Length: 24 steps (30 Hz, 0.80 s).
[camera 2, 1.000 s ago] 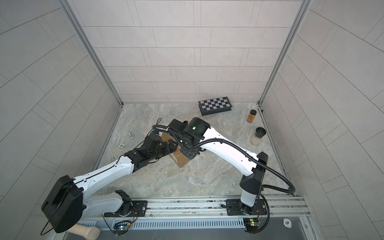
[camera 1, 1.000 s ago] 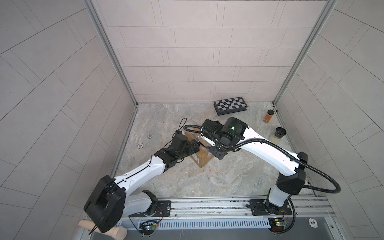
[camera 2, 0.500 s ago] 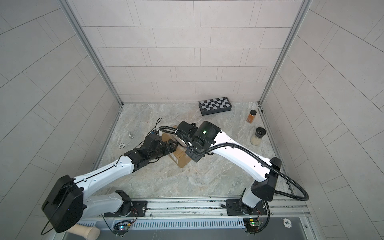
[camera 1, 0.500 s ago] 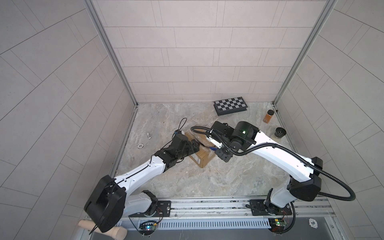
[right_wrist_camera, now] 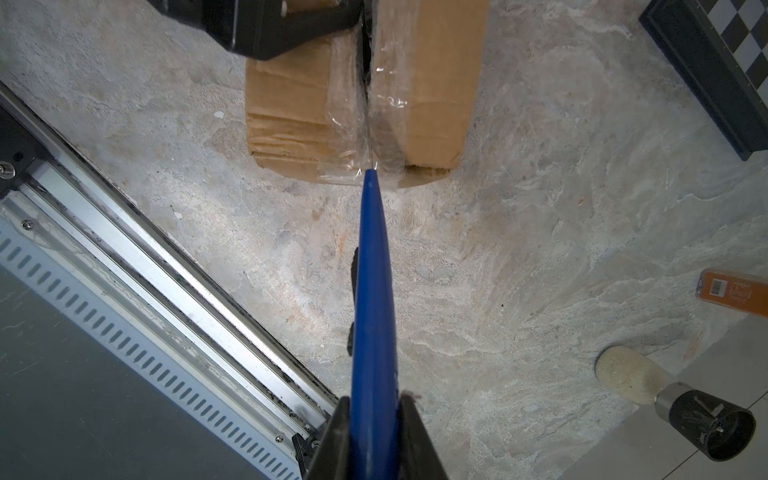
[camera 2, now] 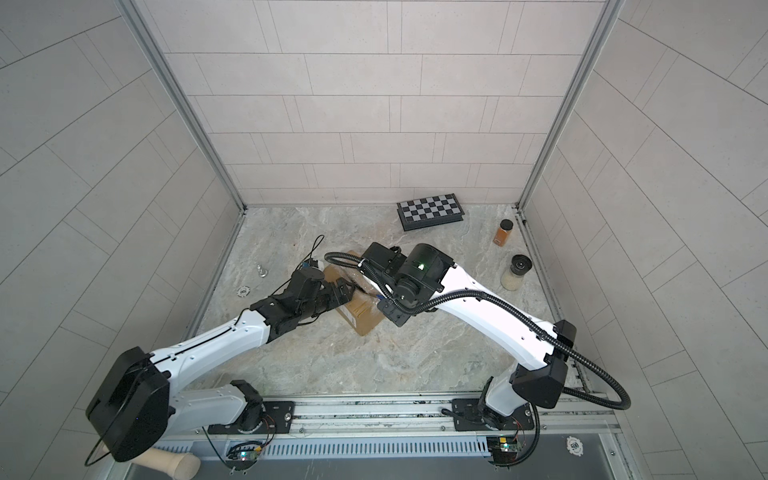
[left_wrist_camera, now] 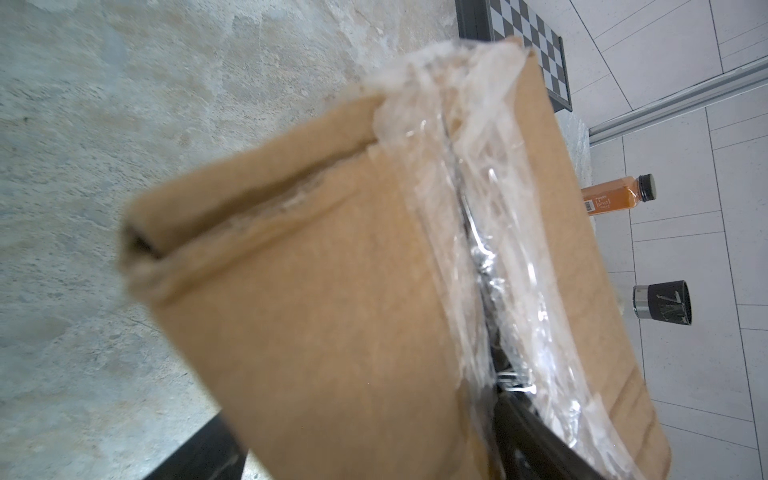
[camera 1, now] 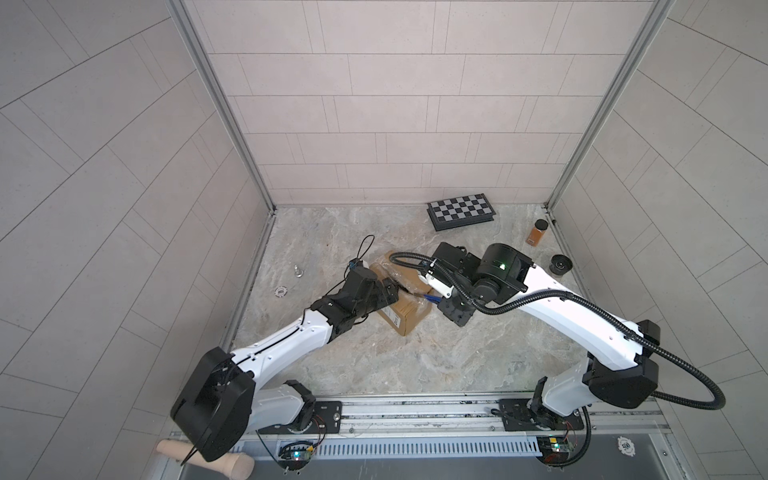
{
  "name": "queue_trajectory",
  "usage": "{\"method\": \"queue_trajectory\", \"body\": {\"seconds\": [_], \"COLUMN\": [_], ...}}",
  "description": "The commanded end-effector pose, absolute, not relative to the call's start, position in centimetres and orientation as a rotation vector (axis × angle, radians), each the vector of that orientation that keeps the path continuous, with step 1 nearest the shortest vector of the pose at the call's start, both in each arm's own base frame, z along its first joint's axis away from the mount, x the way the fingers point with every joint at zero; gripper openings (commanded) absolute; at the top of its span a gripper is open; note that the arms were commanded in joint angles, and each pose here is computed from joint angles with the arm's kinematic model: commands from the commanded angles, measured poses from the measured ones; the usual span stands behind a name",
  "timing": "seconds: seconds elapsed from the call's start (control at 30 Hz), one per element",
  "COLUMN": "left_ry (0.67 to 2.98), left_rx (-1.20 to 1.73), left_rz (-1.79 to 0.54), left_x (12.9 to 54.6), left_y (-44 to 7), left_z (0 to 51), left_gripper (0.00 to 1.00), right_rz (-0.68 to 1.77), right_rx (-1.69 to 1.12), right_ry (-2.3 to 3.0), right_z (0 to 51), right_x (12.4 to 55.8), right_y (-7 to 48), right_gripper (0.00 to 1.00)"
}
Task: Unpack the express box
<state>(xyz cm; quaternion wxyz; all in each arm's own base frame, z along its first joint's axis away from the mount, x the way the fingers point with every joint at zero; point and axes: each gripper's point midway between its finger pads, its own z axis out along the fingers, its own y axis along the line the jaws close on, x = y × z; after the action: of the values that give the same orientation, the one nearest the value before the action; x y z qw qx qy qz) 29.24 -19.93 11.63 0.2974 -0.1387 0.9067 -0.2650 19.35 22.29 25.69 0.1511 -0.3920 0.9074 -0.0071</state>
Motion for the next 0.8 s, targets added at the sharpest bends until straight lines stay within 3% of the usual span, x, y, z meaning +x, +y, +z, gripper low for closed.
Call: {"method": "queue_trajectory", "body": {"seconds": [0.0, 0.5, 0.77], "left_ry": [2.629, 2.588, 2.605], "left_rx": [-0.415, -0.408, -0.44], "left_rz": [-0.332, -0.398, -0.35], "left_x": [25.9, 26.6, 26.4], "left_y": [-14.6, -15.4, -14.4], "left_z": [5.3, 7.0, 5.9], "left_gripper": [0.93, 0.93, 0.93], "right_rz": [-0.279, -0.126, -0.213], "right_rx": [-1.196, -1.209, -1.204], "right_ry": [2.768, 2.784, 2.82], "right_z": [24.9, 23.2, 23.4], "right_x": [17.2, 19.2, 18.0], "right_y": [17.2, 22.8, 20.2], "right_gripper": [0.0, 0.0, 0.0]}}
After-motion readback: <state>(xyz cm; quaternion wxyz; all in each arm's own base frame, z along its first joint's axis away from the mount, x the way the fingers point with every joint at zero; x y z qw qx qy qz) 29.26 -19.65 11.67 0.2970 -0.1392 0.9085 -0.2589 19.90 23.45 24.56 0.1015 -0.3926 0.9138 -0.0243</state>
